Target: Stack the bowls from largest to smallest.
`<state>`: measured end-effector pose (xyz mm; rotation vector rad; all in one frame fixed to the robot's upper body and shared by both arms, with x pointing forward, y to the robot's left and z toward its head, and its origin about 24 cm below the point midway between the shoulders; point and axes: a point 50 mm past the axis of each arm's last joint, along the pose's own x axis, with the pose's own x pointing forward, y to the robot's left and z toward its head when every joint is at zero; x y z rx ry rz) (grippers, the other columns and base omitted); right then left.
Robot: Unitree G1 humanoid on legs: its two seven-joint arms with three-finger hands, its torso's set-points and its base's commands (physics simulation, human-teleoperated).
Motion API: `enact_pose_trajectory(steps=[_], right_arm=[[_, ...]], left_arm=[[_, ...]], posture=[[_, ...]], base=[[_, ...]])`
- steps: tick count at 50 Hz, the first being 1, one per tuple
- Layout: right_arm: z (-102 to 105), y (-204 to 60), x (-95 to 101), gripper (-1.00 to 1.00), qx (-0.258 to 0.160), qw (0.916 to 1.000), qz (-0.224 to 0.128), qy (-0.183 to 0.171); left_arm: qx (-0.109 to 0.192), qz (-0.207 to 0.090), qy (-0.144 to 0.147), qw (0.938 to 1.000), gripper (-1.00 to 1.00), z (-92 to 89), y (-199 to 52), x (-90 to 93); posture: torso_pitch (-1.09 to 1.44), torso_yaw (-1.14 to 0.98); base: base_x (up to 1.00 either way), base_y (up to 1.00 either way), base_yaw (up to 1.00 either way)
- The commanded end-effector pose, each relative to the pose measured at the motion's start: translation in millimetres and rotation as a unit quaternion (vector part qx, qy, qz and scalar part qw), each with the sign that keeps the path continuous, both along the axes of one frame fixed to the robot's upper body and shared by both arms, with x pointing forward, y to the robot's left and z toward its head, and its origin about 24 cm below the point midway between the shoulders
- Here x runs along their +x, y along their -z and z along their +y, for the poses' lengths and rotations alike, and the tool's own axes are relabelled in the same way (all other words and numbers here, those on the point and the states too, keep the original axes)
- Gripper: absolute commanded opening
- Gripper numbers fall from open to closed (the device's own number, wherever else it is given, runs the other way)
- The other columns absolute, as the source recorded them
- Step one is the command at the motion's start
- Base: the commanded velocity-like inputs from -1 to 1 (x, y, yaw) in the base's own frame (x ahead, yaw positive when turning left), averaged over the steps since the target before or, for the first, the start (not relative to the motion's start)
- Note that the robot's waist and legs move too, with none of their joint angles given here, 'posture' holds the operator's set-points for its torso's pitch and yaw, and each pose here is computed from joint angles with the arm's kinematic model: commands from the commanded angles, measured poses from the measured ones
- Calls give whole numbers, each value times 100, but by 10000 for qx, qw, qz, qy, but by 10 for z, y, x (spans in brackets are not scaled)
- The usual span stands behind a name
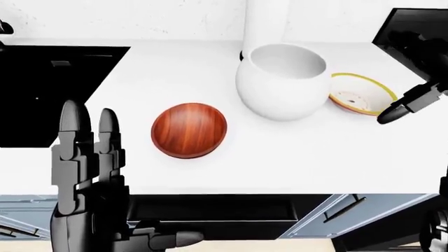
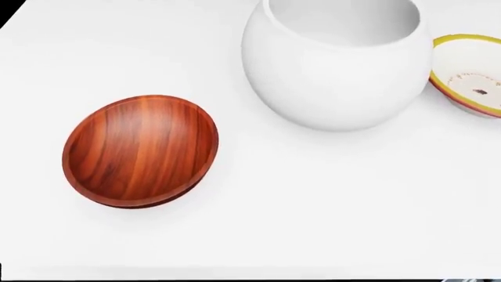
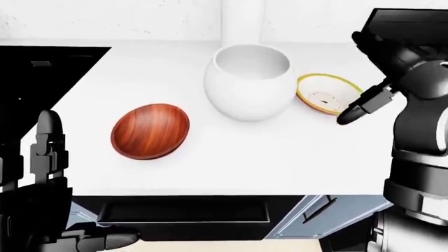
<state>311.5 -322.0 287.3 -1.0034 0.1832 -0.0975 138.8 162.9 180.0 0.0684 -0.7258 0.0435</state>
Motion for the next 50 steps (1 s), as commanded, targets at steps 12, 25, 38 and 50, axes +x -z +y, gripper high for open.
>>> enact_pose_trajectory(steps=[12, 25, 38, 50], right_arm=[[5, 87, 270, 100, -351, 9992, -115, 133], [-4, 305, 495, 100, -283, 9994, 91, 172], [-95, 585, 555, 100, -271, 9984, 307, 385], [-83, 772, 611, 100, -293, 9976, 446, 436]], left_arm=[[28, -326, 10, 9995, 100, -12, -95, -55], [13, -337, 0, 9994, 100, -1, -103, -63], [17, -328, 7, 9995, 100, -3, -97, -58], [26, -325, 14, 9995, 100, -8, -86, -53]], posture=[[0, 0], [0, 0], [0, 0], [0, 0]], base=[[0, 0, 0], [0, 0, 0], [0, 0, 0], [0, 0, 0]])
